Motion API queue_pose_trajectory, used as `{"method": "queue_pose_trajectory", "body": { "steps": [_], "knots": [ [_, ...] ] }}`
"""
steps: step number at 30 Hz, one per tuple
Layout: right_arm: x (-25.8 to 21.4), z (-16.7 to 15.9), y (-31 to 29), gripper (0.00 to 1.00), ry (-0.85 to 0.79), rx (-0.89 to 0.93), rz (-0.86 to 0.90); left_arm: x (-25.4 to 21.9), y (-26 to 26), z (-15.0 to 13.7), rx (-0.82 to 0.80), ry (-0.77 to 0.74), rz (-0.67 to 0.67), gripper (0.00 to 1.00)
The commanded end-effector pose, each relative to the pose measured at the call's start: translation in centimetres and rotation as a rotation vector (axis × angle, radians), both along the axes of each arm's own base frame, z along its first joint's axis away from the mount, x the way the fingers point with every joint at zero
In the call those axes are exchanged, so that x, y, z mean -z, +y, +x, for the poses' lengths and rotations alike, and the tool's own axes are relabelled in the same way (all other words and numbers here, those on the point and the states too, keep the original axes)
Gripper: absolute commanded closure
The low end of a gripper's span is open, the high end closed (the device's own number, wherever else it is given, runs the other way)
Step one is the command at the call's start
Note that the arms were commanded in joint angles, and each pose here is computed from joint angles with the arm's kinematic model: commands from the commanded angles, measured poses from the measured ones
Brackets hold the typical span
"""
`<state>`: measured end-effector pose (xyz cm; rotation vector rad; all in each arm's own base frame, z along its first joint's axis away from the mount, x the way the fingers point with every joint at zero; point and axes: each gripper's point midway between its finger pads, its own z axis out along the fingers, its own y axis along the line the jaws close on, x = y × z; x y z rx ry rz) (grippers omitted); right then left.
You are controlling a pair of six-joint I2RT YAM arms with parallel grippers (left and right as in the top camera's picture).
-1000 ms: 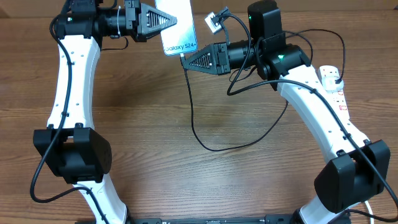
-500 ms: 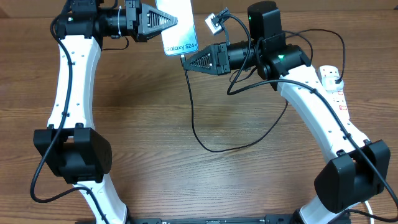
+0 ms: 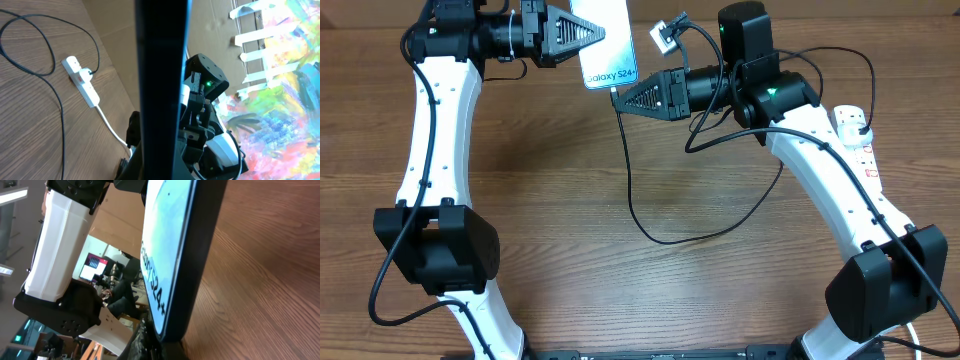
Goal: Plug charger to phone and switch on socket
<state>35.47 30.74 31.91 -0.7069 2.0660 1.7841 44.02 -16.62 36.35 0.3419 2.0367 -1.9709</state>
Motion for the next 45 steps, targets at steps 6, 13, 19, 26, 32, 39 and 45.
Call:
{"method": "queue_pose_trajectory", "body": {
  "steps": [6, 13, 19, 26, 32, 39, 45],
  "knots": [
    [-0.85, 0.17, -0.23, 0.96, -0.021, 0.003, 0.012, -1.15, -0.30, -0.76, 0.041, -0.030, -0.031, 0.96],
    [-0.88, 0.11, -0.23, 0.96, -0.020, 0.000, 0.014, -1.19, -0.30, -0.73, 0.041, -0.036, -0.031, 0.96],
    [-0.82, 0.24, -0.23, 0.96, -0.022, 0.007, 0.010, -1.18, -0.32, -0.74, 0.041, -0.035, -0.031, 0.96],
    [-0.67, 0.53, -0.24, 0.96, -0.026, 0.023, 0.001, -1.18, -0.32, -0.74, 0.041, -0.036, -0.031, 0.96],
    [-0.79, 0.88, -0.20, 0.96, -0.017, 0.042, 0.000, -1.18, -0.32, -0.74, 0.041, -0.036, -0.031, 0.96],
    [-1.05, 1.06, -0.15, 0.96, -0.024, 0.046, 0.006, -1.18, -0.32, -0.74, 0.041, -0.035, -0.031, 0.96],
    [-1.30, 0.52, -0.12, 0.96, -0.019, 0.016, 0.021, -1.18, -0.32, -0.74, 0.041, -0.035, -0.031, 0.96]
  ]
}}
